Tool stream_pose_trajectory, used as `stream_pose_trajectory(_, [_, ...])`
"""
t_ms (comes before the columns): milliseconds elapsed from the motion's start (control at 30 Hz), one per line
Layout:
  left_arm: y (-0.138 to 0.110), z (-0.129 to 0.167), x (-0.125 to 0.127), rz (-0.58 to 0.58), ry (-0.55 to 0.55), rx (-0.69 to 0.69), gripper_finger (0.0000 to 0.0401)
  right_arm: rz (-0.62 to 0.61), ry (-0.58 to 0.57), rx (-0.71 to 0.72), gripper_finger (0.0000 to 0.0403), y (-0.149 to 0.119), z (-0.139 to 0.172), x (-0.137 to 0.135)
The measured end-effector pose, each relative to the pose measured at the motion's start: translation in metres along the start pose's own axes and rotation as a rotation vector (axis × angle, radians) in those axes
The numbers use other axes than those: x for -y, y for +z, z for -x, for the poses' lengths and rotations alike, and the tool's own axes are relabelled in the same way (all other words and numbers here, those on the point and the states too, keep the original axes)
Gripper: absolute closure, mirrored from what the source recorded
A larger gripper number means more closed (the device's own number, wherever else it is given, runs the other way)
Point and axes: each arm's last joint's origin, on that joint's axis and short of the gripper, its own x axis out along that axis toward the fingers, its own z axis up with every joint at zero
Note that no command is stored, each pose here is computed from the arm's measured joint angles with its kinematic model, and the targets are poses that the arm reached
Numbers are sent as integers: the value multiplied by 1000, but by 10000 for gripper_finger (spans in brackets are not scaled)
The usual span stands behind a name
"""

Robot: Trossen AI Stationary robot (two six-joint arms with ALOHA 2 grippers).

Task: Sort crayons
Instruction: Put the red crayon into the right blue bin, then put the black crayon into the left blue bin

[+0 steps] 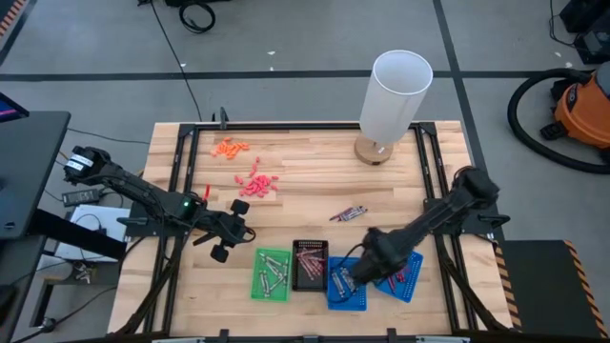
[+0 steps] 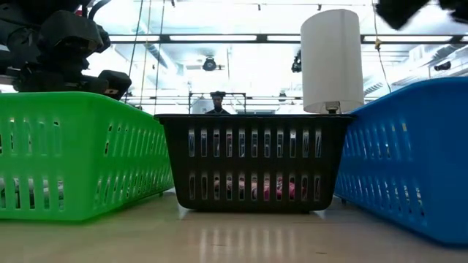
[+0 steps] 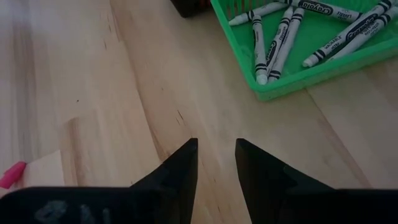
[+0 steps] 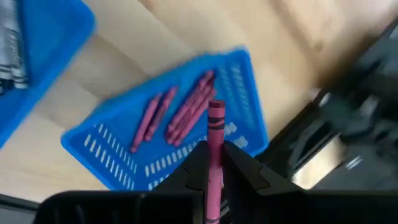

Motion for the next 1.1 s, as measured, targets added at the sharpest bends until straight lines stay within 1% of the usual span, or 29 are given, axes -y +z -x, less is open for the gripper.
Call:
stream_pose_trajectory(67, [0,0,0,0,0,1,284,-76,47,-25,362,-6,-8,6])
stream_pose_trajectory(167, [1,0,0,1,1,8,284,-197,78,-40,362,-11,-23,16])
stream_pose_trajectory(267, [1,0,0,1,2,7,284,-278,117,-45,362,-12,-40,21])
stream_pose_trajectory(400, [1,0,0,1,4,7,284,-319,180,-42,362,-10,-59,20])
stream_pose_trajectory(467, [1,0,0,1,4,6,284,-333,179,-45,358,-9,-68,21])
stream_pose_trajectory(667, [1,0,0,1,4,6,284,-323,216,-80,322,-6,-85,20])
stream_pose_trajectory(767, [1,0,0,1,4,6,284,-306,218,-98,301,-2,-79,19])
stream_pose_trajectory(900, [1,0,0,1,5,15,284,-272,208,-85,288,5,-53,24])
stream_pose_trajectory(1000, [2,0,0,-4,6,21,284,-263,199,17,287,13,-28,29])
stream_pose_trajectory(1100, [3,0,0,-6,7,30,284,-234,228,141,288,23,-10,30])
